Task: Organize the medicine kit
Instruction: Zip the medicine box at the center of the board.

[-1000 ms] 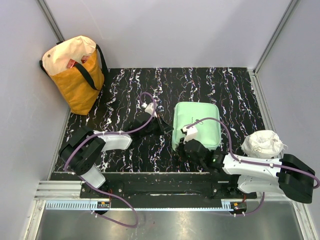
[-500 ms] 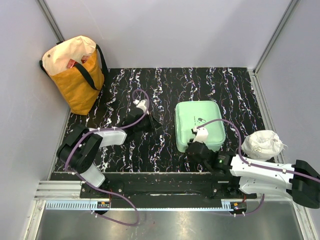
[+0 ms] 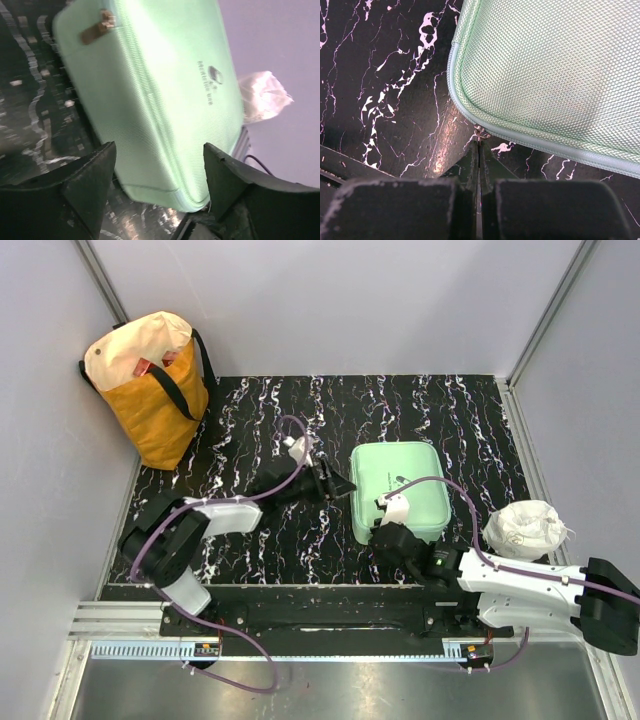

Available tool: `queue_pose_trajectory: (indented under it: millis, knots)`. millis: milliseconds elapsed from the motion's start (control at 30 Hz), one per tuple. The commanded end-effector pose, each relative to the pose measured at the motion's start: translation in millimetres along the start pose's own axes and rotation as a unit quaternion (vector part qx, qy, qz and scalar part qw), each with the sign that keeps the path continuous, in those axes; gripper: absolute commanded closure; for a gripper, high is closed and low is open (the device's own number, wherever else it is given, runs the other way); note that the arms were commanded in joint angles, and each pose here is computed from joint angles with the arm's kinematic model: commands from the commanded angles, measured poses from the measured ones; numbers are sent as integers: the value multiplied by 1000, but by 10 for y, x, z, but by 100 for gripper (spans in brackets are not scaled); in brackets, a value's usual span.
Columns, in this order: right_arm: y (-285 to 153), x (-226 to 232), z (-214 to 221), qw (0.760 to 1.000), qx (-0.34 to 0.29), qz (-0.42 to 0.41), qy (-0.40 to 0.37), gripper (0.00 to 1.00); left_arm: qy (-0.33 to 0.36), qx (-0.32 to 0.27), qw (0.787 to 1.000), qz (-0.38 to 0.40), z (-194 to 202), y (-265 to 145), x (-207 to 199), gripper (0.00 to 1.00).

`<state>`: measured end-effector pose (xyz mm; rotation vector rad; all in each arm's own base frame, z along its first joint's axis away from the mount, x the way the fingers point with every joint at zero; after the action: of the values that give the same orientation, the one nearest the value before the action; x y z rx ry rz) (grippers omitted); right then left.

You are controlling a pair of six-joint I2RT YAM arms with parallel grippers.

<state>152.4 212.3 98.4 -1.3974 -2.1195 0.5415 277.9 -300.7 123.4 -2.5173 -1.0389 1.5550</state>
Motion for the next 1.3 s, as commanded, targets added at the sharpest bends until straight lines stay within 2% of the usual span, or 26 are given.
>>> queue_pose_trajectory:
  millis: [0, 100, 300, 400, 467, 600, 733, 767, 1100, 1267]
  knots:
    - [-20, 147, -194, 999, -29, -26, 11, 100, -7, -9, 996, 93, -110, 248, -402, 25]
    - [-35, 144, -200, 999, -33, -31, 14, 100, -3, 4, 996, 89, -48, 424, -393, 23]
    - [-49, 136, -216, 999, -36, -30, 9, 100, 54, 36, 997, -34, 161, 636, -163, 23]
    - [-44, 155, -220, 999, -36, -35, 10, 100, 81, 53, 992, -81, 243, 671, -125, 30]
    - [-36, 169, -210, 999, -36, -39, 8, 100, 92, 58, 991, -82, 269, 701, -142, 40]
    - [-26, 174, -212, 999, -37, -39, 9, 100, 97, 70, 988, -93, 364, 751, -75, 72]
    - [-22, 153, -193, 999, -37, -36, 11, 100, 96, 82, 988, -89, 430, 790, -54, 97]
    - [-20, 150, -188, 999, -36, -36, 12, 100, 98, 85, 988, -88, 439, 798, -52, 100]
    - [-94, 57, -188, 998, -46, -26, 39, 100, 137, 96, 983, -73, 417, 771, -97, 100]
    - [-177, -18, -157, 997, -48, -26, 56, 100, 131, 54, 986, -92, 220, 553, 37, 100]
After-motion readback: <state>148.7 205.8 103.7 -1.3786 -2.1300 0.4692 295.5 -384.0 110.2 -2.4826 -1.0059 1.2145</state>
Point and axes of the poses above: each gripper's point midway between its finger pads, its own y axis out along the fingers, its own x axis along the line the jaws close on, z = x × y, the point moved 3 cm from there along -y, back along the fingers, and after that the axes turned 1 degree about -y, right-handed, at the moved point
